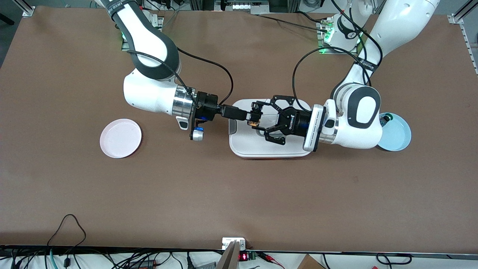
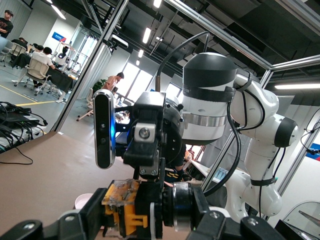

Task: Transfer orange switch to right arm and place
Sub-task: 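Close the right gripper on the orange switch held by the left gripper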

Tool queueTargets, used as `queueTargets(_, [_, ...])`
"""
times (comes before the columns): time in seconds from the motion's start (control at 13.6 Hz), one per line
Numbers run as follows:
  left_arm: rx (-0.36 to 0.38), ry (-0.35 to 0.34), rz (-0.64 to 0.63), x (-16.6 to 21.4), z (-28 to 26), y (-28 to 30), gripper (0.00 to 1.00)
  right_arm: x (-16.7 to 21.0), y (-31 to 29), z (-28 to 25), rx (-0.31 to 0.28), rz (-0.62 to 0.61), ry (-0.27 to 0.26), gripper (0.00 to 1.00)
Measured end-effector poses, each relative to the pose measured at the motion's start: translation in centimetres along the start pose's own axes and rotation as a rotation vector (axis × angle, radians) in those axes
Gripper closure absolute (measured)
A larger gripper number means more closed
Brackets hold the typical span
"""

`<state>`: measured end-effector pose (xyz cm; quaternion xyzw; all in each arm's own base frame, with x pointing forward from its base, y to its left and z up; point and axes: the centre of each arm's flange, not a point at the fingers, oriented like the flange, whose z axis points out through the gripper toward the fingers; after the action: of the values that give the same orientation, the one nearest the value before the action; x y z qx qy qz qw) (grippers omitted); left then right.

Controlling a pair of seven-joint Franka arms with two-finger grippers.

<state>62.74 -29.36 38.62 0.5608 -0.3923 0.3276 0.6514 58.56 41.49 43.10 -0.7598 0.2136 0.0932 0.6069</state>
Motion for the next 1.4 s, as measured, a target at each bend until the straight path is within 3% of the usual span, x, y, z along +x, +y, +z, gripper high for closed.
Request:
queueTargets(0.81, [-0.008, 0.0, -0.001, 0.06, 0.46, 0.2, 0.28, 0.68, 0.43, 0.35, -0.001, 0.007, 0.003, 0.43])
queueTargets(0.96, [-0.008, 0.0, 0.0, 0.09, 0.45, 0.21, 0.28, 0.68, 0.41, 0.36, 0.0, 0.006, 0.002, 0.63])
queueTargets(1.4, [-0.006, 0.002, -0.005, 0.2, 0.42, 0.24, 0.28, 0.67, 0.35, 0.36, 0.006, 0.024, 0.002, 0.66])
